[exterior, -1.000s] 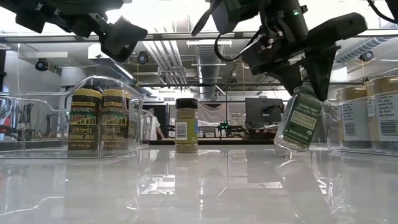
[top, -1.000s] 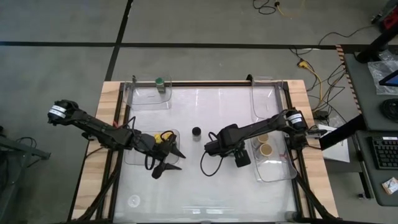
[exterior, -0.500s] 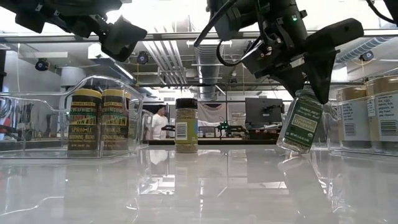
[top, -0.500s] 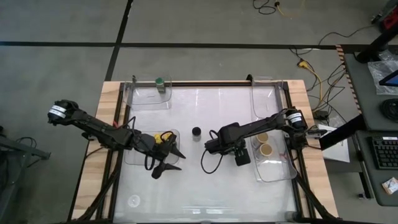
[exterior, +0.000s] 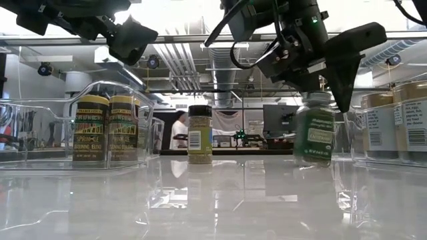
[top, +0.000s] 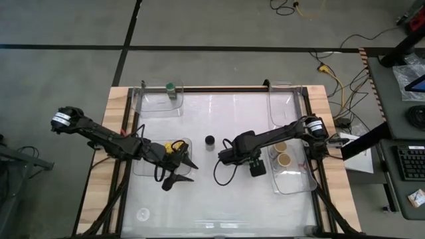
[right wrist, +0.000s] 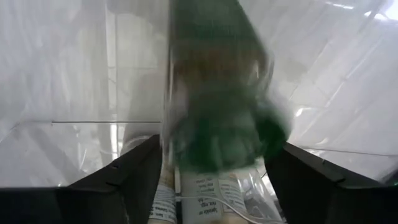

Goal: Sort spices by type
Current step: Put the green spice bottle into the top left transparent bin

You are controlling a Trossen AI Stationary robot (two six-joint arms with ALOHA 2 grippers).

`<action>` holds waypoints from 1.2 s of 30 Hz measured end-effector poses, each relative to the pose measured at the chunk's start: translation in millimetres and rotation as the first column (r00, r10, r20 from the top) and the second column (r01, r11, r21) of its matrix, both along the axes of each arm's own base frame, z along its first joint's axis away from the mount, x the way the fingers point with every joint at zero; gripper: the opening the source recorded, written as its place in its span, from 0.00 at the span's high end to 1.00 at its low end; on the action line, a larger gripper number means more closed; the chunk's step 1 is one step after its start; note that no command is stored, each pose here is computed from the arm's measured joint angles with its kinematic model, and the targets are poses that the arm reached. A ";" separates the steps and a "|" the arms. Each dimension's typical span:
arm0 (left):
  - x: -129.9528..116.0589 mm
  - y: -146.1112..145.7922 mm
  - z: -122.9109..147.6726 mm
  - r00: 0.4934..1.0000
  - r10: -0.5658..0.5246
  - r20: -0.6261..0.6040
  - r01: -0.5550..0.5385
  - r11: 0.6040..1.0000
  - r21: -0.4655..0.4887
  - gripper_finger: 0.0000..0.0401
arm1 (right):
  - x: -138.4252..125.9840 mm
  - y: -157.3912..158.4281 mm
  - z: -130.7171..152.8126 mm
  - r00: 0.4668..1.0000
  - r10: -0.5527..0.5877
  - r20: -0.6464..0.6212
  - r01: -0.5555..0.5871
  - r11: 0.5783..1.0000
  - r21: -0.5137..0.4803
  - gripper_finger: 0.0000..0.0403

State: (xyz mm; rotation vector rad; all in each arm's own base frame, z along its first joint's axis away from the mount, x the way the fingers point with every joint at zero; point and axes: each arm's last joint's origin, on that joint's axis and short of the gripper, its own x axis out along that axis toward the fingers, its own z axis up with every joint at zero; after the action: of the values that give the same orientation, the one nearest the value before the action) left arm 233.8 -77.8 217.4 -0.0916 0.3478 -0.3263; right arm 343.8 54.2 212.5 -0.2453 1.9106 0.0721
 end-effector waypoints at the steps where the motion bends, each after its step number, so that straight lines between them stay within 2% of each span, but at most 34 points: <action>1: 0.0 0.0 0.0 1.000 0.000 0.000 0.000 1.000 0.000 0.42 | 0.1 0.1 0.2 1.000 -0.005 0.002 0.005 1.000 -0.002 0.33; 6: 0.2 -0.1 0.5 1.000 0.000 0.006 0.000 1.000 -0.002 0.42 | 4.0 4.2 15.4 0.998 -0.020 0.066 0.020 1.000 0.000 0.26; 10: 2.3 -0.3 2.9 0.999 0.015 0.042 -0.015 1.000 -0.008 0.42 | 2.1 9.3 42.0 0.985 -0.041 0.166 0.040 0.999 0.008 0.22; 13: 8.0 -1.8 2.9 0.996 0.025 0.089 -0.023 1.000 -0.021 0.42 | -7.8 11.7 66.1 0.958 -0.050 0.281 0.062 0.998 -0.032 0.21; 17: 22.2 -4.9 -4.3 0.986 0.069 0.153 -0.068 0.998 -0.009 0.42 | -28.5 17.4 95.8 0.872 -0.060 0.486 0.105 0.992 -0.066 0.23; 20: 40.4 -2.6 -2.5 0.976 0.162 0.143 -0.163 0.987 -0.005 0.40 | -45.0 24.9 113.0 0.780 -0.071 0.621 0.116 0.993 -0.032 0.25; 24: 73.1 8.1 11.2 0.965 0.242 0.102 -0.244 0.970 0.015 0.32 | -64.6 33.2 130.2 0.665 -0.087 0.742 0.099 0.995 0.028 0.26; 27: 99.4 15.2 18.9 0.954 0.277 0.119 -0.285 0.957 0.058 0.26 | -77.8 41.0 133.4 0.606 -0.068 0.793 0.092 0.996 0.016 0.26; 32: 138.3 19.6 12.4 0.945 0.309 0.107 -0.317 0.945 0.077 0.20 | -106.9 59.8 119.2 0.594 -0.018 0.805 0.085 0.996 -0.040 0.22; 36: 165.3 21.0 1.6 0.944 0.322 0.073 -0.328 0.941 0.088 0.17 | -123.2 71.8 99.0 0.590 -0.015 0.807 0.083 0.996 -0.042 0.19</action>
State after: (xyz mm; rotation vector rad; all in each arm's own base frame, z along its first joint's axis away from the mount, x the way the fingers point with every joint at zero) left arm 399.1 -56.9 219.0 -0.0413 0.2855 0.0169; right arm 220.6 126.0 311.5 -0.2217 0.9856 -0.1388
